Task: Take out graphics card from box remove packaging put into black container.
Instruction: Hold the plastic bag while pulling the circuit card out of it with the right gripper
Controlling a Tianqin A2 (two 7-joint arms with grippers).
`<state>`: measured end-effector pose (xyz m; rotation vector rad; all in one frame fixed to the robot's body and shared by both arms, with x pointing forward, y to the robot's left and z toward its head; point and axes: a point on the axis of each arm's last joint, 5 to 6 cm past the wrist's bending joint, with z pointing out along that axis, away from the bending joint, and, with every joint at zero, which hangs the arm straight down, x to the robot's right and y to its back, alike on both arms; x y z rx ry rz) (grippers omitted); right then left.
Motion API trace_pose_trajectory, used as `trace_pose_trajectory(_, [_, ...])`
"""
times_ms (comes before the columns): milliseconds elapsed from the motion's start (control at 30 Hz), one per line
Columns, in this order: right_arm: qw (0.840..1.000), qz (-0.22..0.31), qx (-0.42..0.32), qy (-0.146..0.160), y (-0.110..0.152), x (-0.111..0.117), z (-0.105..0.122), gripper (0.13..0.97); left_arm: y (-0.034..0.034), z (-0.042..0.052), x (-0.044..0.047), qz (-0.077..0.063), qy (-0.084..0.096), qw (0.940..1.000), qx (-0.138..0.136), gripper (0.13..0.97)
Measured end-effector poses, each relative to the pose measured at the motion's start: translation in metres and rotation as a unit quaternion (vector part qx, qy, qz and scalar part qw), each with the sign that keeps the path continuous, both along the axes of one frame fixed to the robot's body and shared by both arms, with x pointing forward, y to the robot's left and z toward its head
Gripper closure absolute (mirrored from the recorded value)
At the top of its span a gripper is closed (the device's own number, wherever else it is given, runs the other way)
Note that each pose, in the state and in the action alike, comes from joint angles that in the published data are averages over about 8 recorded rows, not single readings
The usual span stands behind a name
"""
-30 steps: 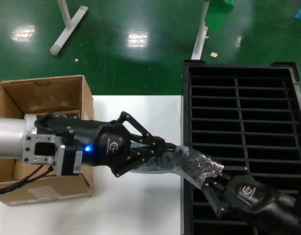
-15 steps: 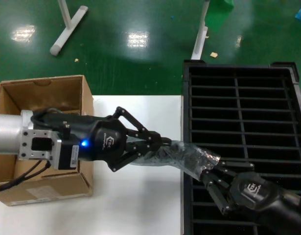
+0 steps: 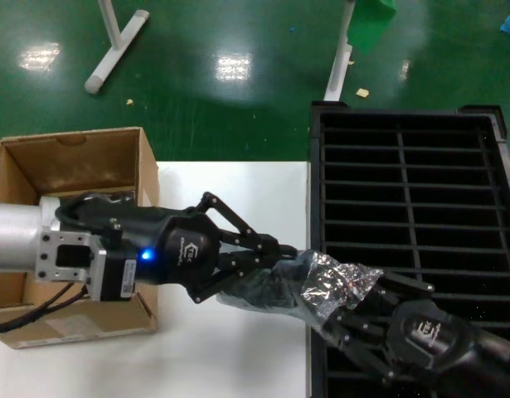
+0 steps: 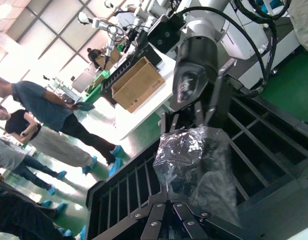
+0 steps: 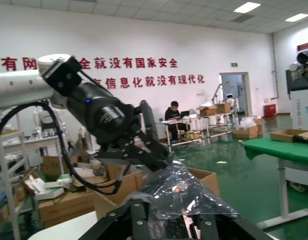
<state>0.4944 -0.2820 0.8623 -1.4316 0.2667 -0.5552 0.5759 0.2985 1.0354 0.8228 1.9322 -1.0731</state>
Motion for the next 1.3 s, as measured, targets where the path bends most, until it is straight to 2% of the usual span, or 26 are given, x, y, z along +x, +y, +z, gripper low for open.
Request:
trace_pose_trajectory(233, [1.0, 0.01, -0.003, 0.009, 0.002, -0.005, -0.003, 0.731, -0.0061, 0.0026, 0.0005, -0.004, -0.004, 0.9999, -0.01, 0.955])
trace_pose_trajectory(500, [0.999, -0.001, -0.002, 0.034, 0.003, 0.0, -0.002, 0.589, -0.013, 0.004, -0.0047, -0.004, 0.006, 0.9995, -0.029, 0.955])
trace_pose_trajectory(633, [0.999, -0.005, 0.0, 0.042, 0.002, 0.002, 0.0, 0.589, -0.012, 0.0035, -0.0063, -0.004, 0.008, 0.9995, -0.03, 0.955])
trace_pose_trajectory(967, [0.999, -0.009, 0.002, 0.05, 0.001, 0.004, 0.001, 0.662, -0.0072, 0.0015, -0.0053, 0.0, 0.008, 0.9996, -0.026, 0.955])
trace_pose_trajectory(1200, [0.999, -0.01, 0.004, 0.053, 0.001, 0.006, 0.001, 0.774, -0.009, 0.0015, -0.0038, -0.001, 0.011, 0.9994, -0.031, 0.955])
trace_pose_trajectory(1300, [0.998, -0.011, 0.005, 0.055, 0.001, 0.006, 0.001, 0.774, -0.0101, 0.0016, -0.0036, 0.0, 0.013, 0.9993, -0.035, 0.955])
